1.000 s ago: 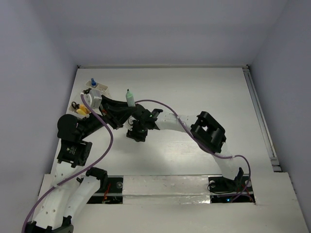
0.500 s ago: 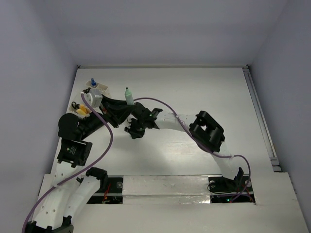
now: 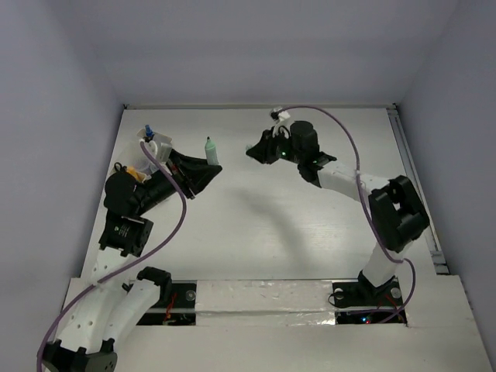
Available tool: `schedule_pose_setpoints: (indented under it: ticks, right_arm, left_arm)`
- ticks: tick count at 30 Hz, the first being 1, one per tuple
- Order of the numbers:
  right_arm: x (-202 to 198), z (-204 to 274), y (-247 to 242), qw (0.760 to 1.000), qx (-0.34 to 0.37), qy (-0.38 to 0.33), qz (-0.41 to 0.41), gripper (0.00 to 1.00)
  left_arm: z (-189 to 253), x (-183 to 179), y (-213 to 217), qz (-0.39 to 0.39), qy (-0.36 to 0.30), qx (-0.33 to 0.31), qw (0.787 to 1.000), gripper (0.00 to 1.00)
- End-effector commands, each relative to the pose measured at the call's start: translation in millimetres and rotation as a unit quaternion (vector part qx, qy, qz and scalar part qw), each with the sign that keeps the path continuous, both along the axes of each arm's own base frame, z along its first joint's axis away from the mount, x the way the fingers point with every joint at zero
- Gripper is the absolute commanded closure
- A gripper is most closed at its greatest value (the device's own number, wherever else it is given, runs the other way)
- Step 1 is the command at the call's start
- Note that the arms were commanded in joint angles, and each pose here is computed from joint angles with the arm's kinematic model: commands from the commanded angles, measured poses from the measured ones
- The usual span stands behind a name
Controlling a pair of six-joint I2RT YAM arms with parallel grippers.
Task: Sort the stationery into containers
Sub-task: Close the pen cap on the pen.
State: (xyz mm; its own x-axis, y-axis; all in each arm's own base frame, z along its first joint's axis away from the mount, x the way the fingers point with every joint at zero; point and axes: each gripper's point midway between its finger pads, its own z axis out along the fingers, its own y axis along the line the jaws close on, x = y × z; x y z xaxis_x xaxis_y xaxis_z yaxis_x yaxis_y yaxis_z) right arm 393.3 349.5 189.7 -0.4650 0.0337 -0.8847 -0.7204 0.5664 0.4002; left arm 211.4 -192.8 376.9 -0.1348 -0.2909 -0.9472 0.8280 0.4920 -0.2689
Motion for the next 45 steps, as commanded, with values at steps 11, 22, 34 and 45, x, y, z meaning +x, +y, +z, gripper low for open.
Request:
schedule_pose_setpoints:
  ticks: [11, 22, 34, 45]
  right_arm:
    - [-48.5, 244.1, -7.0, 0.931, 0.342, -0.115, 0.048, 1.00]
    - [-87.2, 264.3, 13.8, 0.870, 0.426, -0.063, 0.239, 1.00]
    - [-114.2, 286.8, 3.4, 0.831, 0.462, -0.100, 0.293, 1.00]
    - [-146.7, 297.6, 11.8, 0.808, 0.473, -0.116, 0.332, 1.00]
  left_arm:
    - [-17.5, -1.7, -24.5, -0.102, 0.052, -0.022, 0.993, 1.00]
    - [-22.7, -5.6, -30.9, -0.138, 0.073, -0.027, 0.987, 1.00]
    - [-30.2, -0.7, -36.1, -0.157, 0.097, -0.035, 0.982, 1.00]
    - [-35.0, 2.7, -35.9, -0.150, 0.103, -0.033, 0.983, 1.00]
